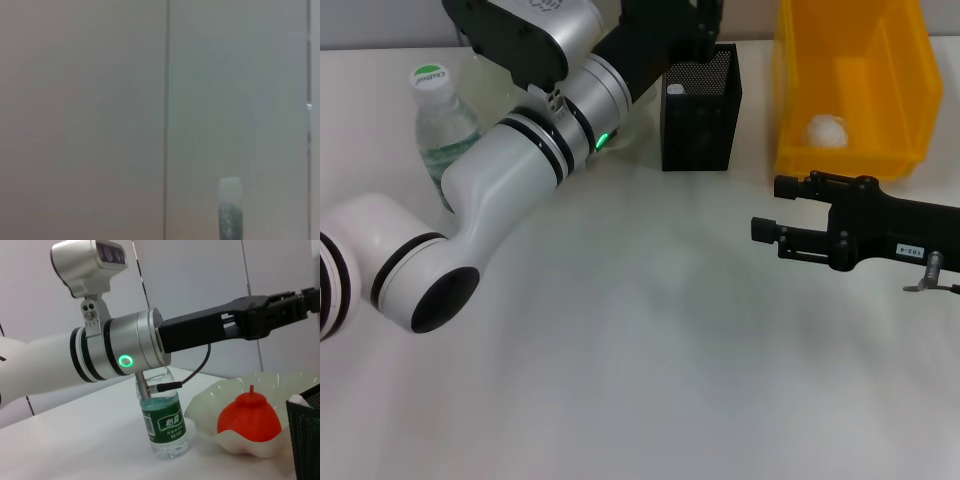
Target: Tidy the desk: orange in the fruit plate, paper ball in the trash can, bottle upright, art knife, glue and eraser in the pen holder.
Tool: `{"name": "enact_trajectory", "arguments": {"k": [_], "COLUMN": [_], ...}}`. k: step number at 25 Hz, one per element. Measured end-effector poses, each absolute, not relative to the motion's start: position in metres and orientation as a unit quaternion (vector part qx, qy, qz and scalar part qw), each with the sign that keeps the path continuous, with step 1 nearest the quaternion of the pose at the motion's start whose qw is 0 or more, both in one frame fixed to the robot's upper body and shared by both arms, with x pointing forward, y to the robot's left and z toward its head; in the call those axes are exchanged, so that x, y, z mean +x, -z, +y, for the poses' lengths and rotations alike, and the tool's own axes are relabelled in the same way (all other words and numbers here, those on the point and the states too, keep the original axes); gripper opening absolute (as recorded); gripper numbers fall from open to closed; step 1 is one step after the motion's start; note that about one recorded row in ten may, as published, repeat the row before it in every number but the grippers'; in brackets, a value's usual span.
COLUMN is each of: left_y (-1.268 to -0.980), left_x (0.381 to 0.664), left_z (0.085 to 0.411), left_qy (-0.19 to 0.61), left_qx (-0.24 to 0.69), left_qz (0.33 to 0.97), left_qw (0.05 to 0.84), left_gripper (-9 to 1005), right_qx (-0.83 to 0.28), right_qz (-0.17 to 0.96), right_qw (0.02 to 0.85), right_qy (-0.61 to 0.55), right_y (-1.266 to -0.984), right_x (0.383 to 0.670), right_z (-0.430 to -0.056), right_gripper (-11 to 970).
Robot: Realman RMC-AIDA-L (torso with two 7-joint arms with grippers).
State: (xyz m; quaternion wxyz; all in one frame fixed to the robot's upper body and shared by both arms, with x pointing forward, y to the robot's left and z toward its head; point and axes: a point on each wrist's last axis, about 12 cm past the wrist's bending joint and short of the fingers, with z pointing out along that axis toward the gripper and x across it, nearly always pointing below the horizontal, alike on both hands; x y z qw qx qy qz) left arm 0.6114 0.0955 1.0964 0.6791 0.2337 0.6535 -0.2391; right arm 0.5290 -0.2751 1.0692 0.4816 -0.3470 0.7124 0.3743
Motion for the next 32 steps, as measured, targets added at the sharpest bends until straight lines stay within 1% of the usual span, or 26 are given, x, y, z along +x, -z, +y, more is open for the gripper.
{"name": "enact_trajectory", "arguments": {"k": [2, 11, 15, 17, 18, 21, 22, 24, 25, 27, 28, 29, 32], "left_y": [-1.096, -1.096, -1.095, -1.093, -1.091, -1.089, -1.084, -1.081, -1.079, -1.078, -1.077, -1.077, -1.075], "left_x": [0.610, 0.610, 0.607, 0.603, 0.597, 0.594, 0.584, 0.578, 0.572, 0.564, 0.556, 0.556, 0.544], "left_z": [0.094, 0.094, 0.094, 0.097, 0.103, 0.109, 0.125, 0.135, 0.145, 0.160, 0.177, 0.177, 0.200], "left_qy": [0.239, 0.238, 0.249, 0.269, 0.292, 0.307, 0.336, 0.353, 0.367, 0.390, 0.411, 0.411, 0.434], "left_qx": [0.251, 0.254, 0.246, 0.249, 0.252, 0.254, 0.258, 0.258, 0.258, 0.259, 0.268, 0.268, 0.289], "left_qz": [0.649, 0.648, 0.648, 0.644, 0.638, 0.632, 0.619, 0.610, 0.603, 0.591, 0.581, 0.581, 0.576], "left_qw": [0.678, 0.677, 0.676, 0.672, 0.666, 0.664, 0.661, 0.660, 0.660, 0.656, 0.650, 0.650, 0.629], "left_gripper": [265, 281, 421, 491, 537, 676, 722, 807, 849, 849, 849, 849, 849], "right_qx": [-0.344, -0.343, -0.343, -0.343, -0.342, -0.342, -0.341, -0.340, -0.339, -0.340, -0.340, -0.340, -0.344], "right_qz": [0.713, 0.712, 0.712, 0.712, 0.713, 0.714, 0.714, 0.715, 0.715, 0.715, 0.714, 0.714, 0.709], "right_qw": [0.480, 0.480, 0.480, 0.480, 0.480, 0.480, 0.480, 0.480, 0.481, 0.480, 0.480, 0.480, 0.480], "right_qy": [-0.377, -0.380, -0.381, -0.381, -0.380, -0.379, -0.379, -0.378, -0.377, -0.379, -0.380, -0.380, -0.385], "right_y": [-1.068, -1.068, -1.068, -1.068, -1.068, -1.067, -1.067, -1.067, -1.066, -1.066, -1.066, -1.066, -1.066], "right_x": [0.528, 0.529, 0.530, 0.530, 0.529, 0.529, 0.528, 0.527, 0.527, 0.526, 0.524, 0.524, 0.522], "right_z": [-0.275, -0.273, -0.273, -0.273, -0.273, -0.274, -0.275, -0.276, -0.277, -0.277, -0.278, -0.278, -0.277], "right_gripper": [725, 726, 726, 726, 726, 726, 726, 726, 726, 726, 726, 725, 725]}}
